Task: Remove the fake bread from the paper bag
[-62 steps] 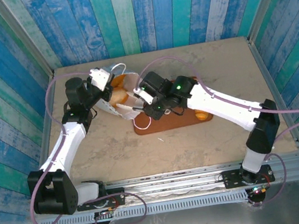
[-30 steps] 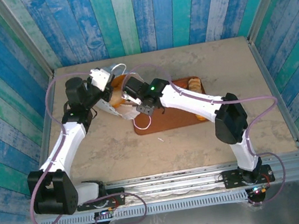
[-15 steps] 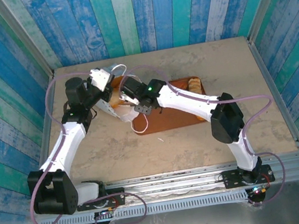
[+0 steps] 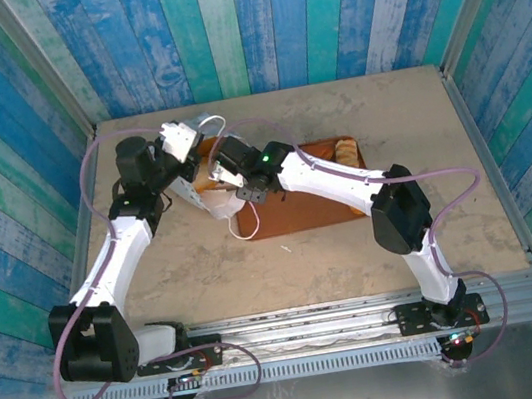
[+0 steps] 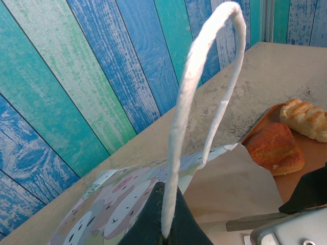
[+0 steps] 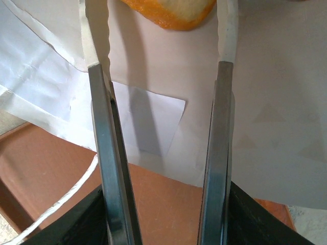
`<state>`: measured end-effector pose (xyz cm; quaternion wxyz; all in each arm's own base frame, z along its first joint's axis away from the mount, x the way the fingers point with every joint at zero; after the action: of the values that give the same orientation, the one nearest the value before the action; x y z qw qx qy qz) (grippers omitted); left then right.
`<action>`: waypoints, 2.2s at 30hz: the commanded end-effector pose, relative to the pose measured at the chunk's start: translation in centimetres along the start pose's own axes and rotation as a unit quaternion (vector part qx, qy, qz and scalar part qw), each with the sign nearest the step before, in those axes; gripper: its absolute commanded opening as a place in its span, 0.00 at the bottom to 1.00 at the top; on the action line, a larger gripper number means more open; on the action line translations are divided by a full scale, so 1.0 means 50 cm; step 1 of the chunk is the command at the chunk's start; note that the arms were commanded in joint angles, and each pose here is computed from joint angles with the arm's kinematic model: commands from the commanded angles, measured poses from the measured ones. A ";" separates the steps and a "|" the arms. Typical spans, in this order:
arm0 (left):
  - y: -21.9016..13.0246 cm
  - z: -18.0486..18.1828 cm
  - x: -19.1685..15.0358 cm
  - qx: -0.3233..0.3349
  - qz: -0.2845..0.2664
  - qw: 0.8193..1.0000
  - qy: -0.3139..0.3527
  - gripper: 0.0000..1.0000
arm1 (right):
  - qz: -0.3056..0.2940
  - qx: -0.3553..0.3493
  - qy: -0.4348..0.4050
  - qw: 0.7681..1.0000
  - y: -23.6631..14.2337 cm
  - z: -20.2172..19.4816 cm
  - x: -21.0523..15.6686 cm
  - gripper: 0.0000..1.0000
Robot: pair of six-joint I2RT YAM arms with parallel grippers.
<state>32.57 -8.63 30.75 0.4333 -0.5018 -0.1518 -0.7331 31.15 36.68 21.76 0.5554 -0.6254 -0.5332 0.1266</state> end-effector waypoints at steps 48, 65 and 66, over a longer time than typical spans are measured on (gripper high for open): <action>0.003 0.015 0.008 0.030 -0.010 0.999 0.011 0.00 | -0.098 -0.101 0.069 0.988 -0.134 -0.046 0.020 0.34; -0.003 0.017 0.007 0.048 -0.007 0.999 0.010 0.00 | -0.076 -0.137 0.046 0.987 -0.216 -0.002 -0.021 0.35; -0.003 0.018 0.008 0.049 -0.008 0.999 0.010 0.00 | -0.075 -0.137 0.047 0.987 -0.222 0.000 -0.025 0.35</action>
<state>32.99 -8.26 31.18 0.4509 -0.4806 -0.1748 -0.7315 25.89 34.70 28.30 0.5009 -0.6538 -0.5669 0.0189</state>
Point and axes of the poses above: each hand's point on the last joint's axis, 136 mm out from that joint toward the fingers, its own y axis out along the fingers, its own z axis along the line the jaws close on, x = y × z, the point moved 9 cm from there along -y, back along the fingers, and after that the axes turned 10 degrees about y, right-handed, at the moved point
